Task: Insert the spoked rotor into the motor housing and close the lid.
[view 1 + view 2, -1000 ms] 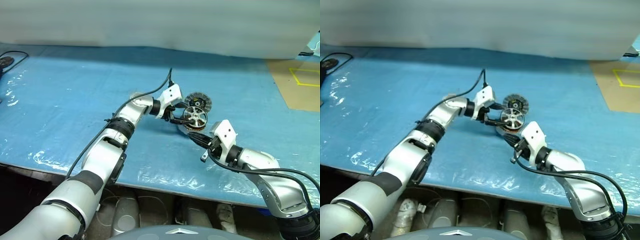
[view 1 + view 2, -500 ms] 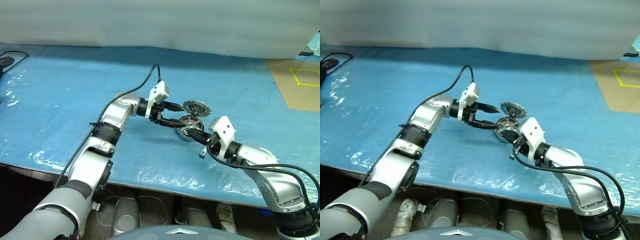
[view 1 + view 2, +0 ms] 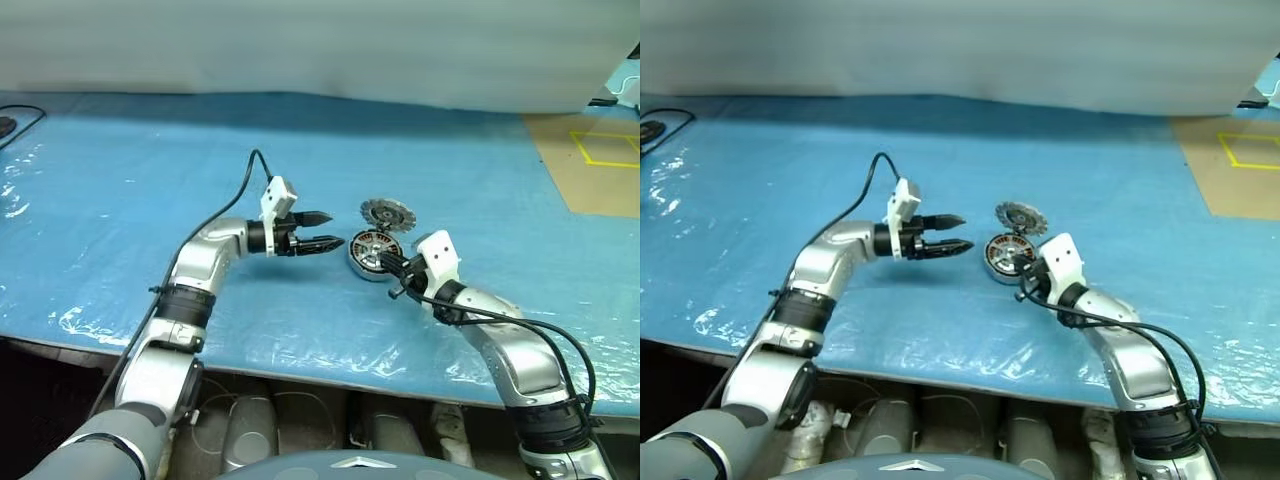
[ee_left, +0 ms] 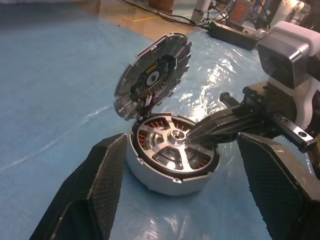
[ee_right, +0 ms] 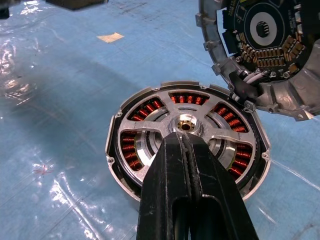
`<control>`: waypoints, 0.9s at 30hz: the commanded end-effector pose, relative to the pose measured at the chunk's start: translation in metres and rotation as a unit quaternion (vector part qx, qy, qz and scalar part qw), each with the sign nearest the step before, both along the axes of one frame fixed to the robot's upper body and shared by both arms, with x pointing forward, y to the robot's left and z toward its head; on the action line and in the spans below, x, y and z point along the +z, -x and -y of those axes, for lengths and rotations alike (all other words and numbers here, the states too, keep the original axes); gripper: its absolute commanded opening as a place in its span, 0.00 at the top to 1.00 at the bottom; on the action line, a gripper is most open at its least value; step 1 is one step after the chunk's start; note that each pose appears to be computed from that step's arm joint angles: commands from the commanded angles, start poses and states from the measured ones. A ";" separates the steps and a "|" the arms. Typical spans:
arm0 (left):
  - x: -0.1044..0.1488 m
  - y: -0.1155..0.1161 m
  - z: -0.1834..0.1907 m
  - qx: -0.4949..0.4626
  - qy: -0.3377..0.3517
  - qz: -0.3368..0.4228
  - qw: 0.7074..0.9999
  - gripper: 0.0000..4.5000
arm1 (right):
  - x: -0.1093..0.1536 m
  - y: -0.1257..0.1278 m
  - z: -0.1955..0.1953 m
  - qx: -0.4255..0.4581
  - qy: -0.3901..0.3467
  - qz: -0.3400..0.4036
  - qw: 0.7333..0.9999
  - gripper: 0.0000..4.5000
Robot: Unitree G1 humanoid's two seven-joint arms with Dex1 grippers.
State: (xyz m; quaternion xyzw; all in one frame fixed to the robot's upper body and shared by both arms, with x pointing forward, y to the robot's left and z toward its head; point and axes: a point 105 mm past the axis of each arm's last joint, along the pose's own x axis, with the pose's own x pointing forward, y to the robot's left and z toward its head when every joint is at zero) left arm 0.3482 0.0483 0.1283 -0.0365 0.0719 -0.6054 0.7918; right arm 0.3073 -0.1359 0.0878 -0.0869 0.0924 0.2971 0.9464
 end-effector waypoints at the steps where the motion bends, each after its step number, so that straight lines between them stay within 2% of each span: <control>1: 0.016 0.000 -0.004 0.005 -0.001 0.037 0.999 0.18 | 0.023 -0.013 -0.004 0.006 -0.008 0.045 0.999 1.00; 4: 0.019 0.005 -0.007 -0.009 0.007 0.043 0.999 0.18 | 0.030 -0.020 -0.004 0.013 -0.010 0.051 0.999 1.00; 7: 0.029 0.029 -0.009 -0.069 0.057 0.045 0.995 0.18 | 0.034 -0.024 -0.008 0.027 -0.013 0.054 0.998 1.00; 10: 0.016 0.038 -0.011 -0.086 0.022 0.027 0.996 0.18 | 0.030 -0.028 -0.012 0.030 -0.010 0.050 0.998 1.00; 14: -0.001 0.034 -0.015 -0.077 -0.025 0.043 0.996 0.18 | 0.011 -0.030 -0.016 0.039 0.010 0.027 0.999 1.00; 20: 0.006 0.027 -0.010 -0.064 -0.004 0.041 0.997 0.18 | -0.008 -0.026 -0.020 0.055 0.028 -0.002 0.998 1.00; 22: 0.002 0.020 -0.009 -0.049 -0.012 0.043 0.998 0.18 | -0.013 -0.027 -0.024 0.068 0.042 -0.004 0.997 1.00; 24: 0.001 0.019 -0.006 -0.046 -0.018 0.054 0.997 0.18 | -0.009 -0.032 -0.026 0.069 0.047 0.006 0.997 1.00; 27: 0.005 0.019 -0.006 -0.040 0.003 0.049 0.998 0.18 | 0.016 -0.039 -0.021 0.057 0.014 0.037 0.998 1.00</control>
